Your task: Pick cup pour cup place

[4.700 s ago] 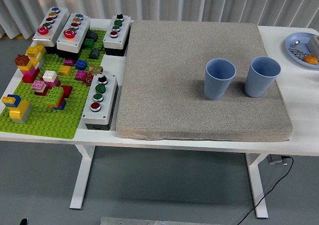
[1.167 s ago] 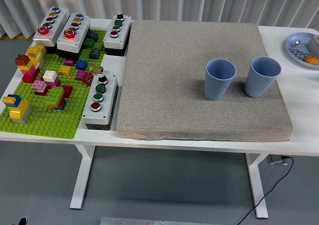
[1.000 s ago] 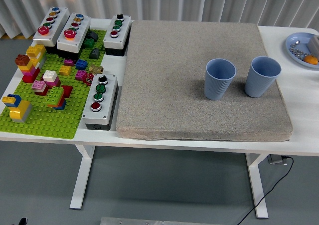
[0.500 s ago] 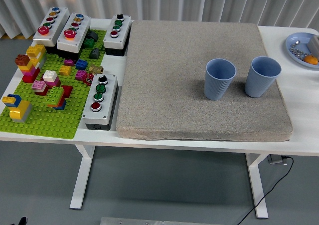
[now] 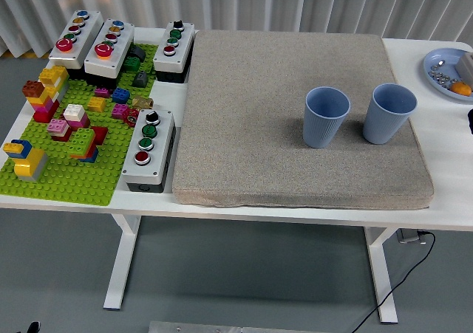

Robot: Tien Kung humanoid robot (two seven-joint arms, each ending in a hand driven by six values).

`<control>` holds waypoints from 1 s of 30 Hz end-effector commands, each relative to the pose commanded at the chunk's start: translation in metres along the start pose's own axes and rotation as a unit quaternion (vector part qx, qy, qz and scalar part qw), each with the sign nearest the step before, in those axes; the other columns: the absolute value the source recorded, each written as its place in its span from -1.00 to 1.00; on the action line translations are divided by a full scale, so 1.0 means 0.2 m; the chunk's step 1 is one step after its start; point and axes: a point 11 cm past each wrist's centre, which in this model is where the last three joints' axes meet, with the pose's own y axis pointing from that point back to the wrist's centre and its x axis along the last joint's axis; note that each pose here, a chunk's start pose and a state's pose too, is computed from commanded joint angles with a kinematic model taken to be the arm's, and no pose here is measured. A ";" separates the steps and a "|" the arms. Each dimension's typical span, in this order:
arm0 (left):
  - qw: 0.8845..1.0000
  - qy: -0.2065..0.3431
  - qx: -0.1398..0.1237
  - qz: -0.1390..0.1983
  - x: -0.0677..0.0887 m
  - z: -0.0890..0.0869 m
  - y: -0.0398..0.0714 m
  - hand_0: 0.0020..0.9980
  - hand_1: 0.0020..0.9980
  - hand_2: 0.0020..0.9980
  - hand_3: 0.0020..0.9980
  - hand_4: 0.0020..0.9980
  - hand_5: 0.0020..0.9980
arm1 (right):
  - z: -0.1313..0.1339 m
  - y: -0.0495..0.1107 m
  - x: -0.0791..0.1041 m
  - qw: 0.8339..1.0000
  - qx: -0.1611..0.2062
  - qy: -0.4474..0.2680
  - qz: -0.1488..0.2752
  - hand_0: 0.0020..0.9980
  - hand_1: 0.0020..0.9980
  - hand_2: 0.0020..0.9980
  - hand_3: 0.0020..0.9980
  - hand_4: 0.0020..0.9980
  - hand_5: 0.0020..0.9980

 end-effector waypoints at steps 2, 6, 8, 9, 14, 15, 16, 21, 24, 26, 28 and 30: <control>1.000 0.000 0.001 0.000 0.00 0.00 0.00 0.42 0.32 0.47 0.33 -0.08 0.94 | 0.00 0.00 0.00 1.000 -0.001 0.000 -0.001 0.80 0.64 0.74 0.69 0.49 0.57; 1.000 0.000 0.000 0.000 0.00 0.00 0.00 0.42 0.32 0.47 0.33 -0.08 0.94 | 0.00 0.00 0.00 1.000 -0.002 0.001 -0.002 0.80 0.64 0.74 0.69 0.49 0.57; 1.000 0.000 -0.001 -0.001 0.00 0.00 0.00 0.42 0.32 0.46 0.34 -0.08 0.94 | 0.00 0.00 0.00 1.000 -0.001 0.000 -0.002 0.80 0.63 0.72 0.67 0.47 0.53; 1.000 0.001 -0.001 -0.001 0.00 0.00 0.00 0.42 0.32 0.46 0.34 -0.08 0.94 | 0.00 0.00 0.00 1.000 0.000 0.000 -0.002 0.80 0.63 0.72 0.67 0.47 0.53; 1.000 0.001 -0.001 -0.001 0.00 0.01 0.00 0.42 0.32 0.46 0.33 -0.08 0.94 | -0.01 -0.01 0.00 1.000 0.001 -0.001 -0.001 0.80 0.63 0.71 0.67 0.48 0.55; 1.000 0.001 -0.001 -0.001 0.00 0.01 0.00 0.42 0.32 0.46 0.33 -0.08 0.94 | -0.01 -0.01 0.00 1.000 0.001 -0.002 -0.001 0.80 0.63 0.71 0.67 0.48 0.55; 1.000 0.001 -0.001 -0.001 0.00 0.01 0.00 0.42 0.32 0.46 0.33 -0.08 0.94 | -0.01 -0.01 0.00 1.000 0.001 -0.002 -0.001 0.80 0.63 0.71 0.67 0.48 0.55; 1.000 0.000 -0.001 -0.001 0.00 0.01 0.00 0.42 0.32 0.46 0.33 -0.09 0.93 | -0.02 -0.01 0.00 1.000 0.002 -0.003 -0.001 0.80 0.63 0.71 0.68 0.49 0.56; 1.000 0.000 -0.001 -0.001 -0.01 0.01 0.00 0.42 0.32 0.46 0.33 -0.09 0.93 | -0.02 -0.01 0.00 1.000 0.003 -0.003 -0.001 0.80 0.63 0.71 0.68 0.49 0.56; 1.000 0.000 -0.001 -0.001 -0.01 0.01 0.00 0.42 0.32 0.46 0.33 -0.09 0.94 | -0.02 -0.01 0.00 1.000 0.003 -0.003 -0.001 0.80 0.63 0.71 0.67 0.48 0.57; 1.000 -0.001 -0.001 -0.001 -0.01 0.01 0.00 0.42 0.32 0.46 0.33 -0.09 0.94 | -0.02 -0.01 0.00 1.000 0.003 -0.003 -0.001 0.80 0.63 0.71 0.67 0.48 0.57; 1.000 -0.001 -0.002 -0.001 -0.01 0.01 0.00 0.42 0.32 0.46 0.33 -0.09 0.94 | -0.02 -0.01 0.00 1.000 0.003 -0.003 0.000 0.80 0.63 0.71 0.67 0.48 0.57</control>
